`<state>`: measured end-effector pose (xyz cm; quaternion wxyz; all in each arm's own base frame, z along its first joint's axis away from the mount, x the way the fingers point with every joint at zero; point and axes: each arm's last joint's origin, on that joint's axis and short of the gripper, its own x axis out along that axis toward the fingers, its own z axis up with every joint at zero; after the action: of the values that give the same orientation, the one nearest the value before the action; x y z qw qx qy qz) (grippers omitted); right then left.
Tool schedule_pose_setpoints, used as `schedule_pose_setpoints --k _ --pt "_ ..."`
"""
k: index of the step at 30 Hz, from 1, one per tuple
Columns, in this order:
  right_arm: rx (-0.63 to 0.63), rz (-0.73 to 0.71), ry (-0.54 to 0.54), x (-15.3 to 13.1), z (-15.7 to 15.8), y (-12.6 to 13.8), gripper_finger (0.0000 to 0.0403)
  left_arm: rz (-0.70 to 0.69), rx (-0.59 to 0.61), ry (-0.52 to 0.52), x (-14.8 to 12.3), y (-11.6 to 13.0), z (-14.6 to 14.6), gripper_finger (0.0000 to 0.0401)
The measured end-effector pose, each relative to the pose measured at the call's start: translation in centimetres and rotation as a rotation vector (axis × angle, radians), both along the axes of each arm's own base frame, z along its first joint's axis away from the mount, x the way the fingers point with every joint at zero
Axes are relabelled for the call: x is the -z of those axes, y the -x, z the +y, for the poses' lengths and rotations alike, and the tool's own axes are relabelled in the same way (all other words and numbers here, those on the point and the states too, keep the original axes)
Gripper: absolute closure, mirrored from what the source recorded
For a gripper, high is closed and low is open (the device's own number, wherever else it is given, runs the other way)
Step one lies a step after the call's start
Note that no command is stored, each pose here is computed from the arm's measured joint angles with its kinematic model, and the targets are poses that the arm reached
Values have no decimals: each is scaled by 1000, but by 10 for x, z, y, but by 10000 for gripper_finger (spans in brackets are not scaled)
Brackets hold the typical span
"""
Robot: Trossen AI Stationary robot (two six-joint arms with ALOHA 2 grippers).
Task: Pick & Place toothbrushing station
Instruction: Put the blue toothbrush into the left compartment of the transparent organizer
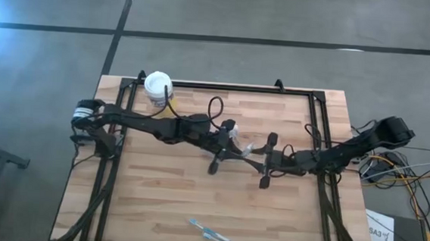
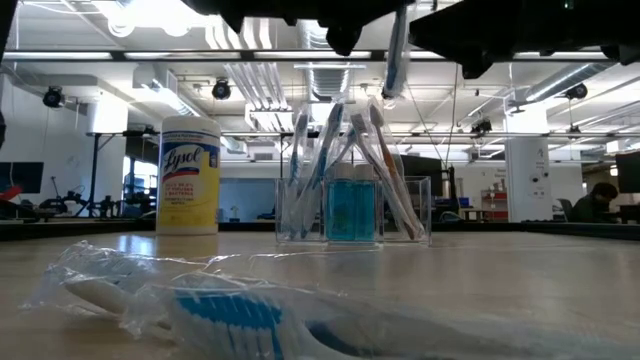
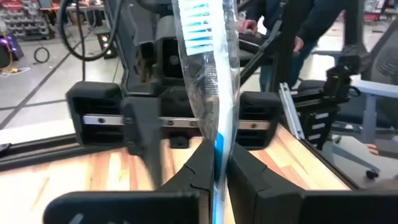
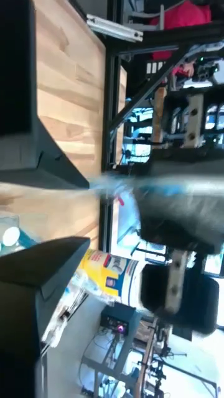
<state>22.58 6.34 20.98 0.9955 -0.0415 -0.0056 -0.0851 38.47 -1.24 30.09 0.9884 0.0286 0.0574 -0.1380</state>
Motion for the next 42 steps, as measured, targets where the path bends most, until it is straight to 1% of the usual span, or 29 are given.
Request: schedule_pose_setpoints --k 2,5,7,10,12,17,21,24,26,31,35,38,42 --pt "2 -3 3 -2 -1 2 253 -1 4 -11 -4 4 0 376" --pt "-2 -26 -7 -5 -2 8 230 -4 3 -24 -8 17 0 376" --pt "-10 -28 -9 -4 -3 14 223 -15 -10 -31 -11 29 1 376" --pt "-20 -55 -18 -5 -5 25 219 -41 -65 -36 -9 50 2 376" --pt "-25 -76 -26 -7 -6 32 220 -55 -129 -23 -1 67 4 376" --pt "-33 -109 -44 -5 -11 48 229 -159 -420 58 19 105 5 376" --pt "-33 -128 -51 -3 -14 56 238 -184 -546 87 41 120 2 376" --pt "-33 -136 -51 -2 -16 60 245 -180 -642 106 54 123 0 376" --pt "-33 -142 -53 -2 -16 62 250 -149 -693 105 66 122 -1 376" --pt "-35 -140 -46 0 -17 63 262 -139 -723 103 80 109 -4 376" --pt "-46 -127 -40 1 -16 63 273 -114 -745 64 96 100 -4 376" --pt "-55 -107 -26 3 -16 63 288 -124 -752 48 103 95 -4 376" --pt "-61 -111 -25 3 -16 63 311 -83 -771 20 116 90 -4 377"
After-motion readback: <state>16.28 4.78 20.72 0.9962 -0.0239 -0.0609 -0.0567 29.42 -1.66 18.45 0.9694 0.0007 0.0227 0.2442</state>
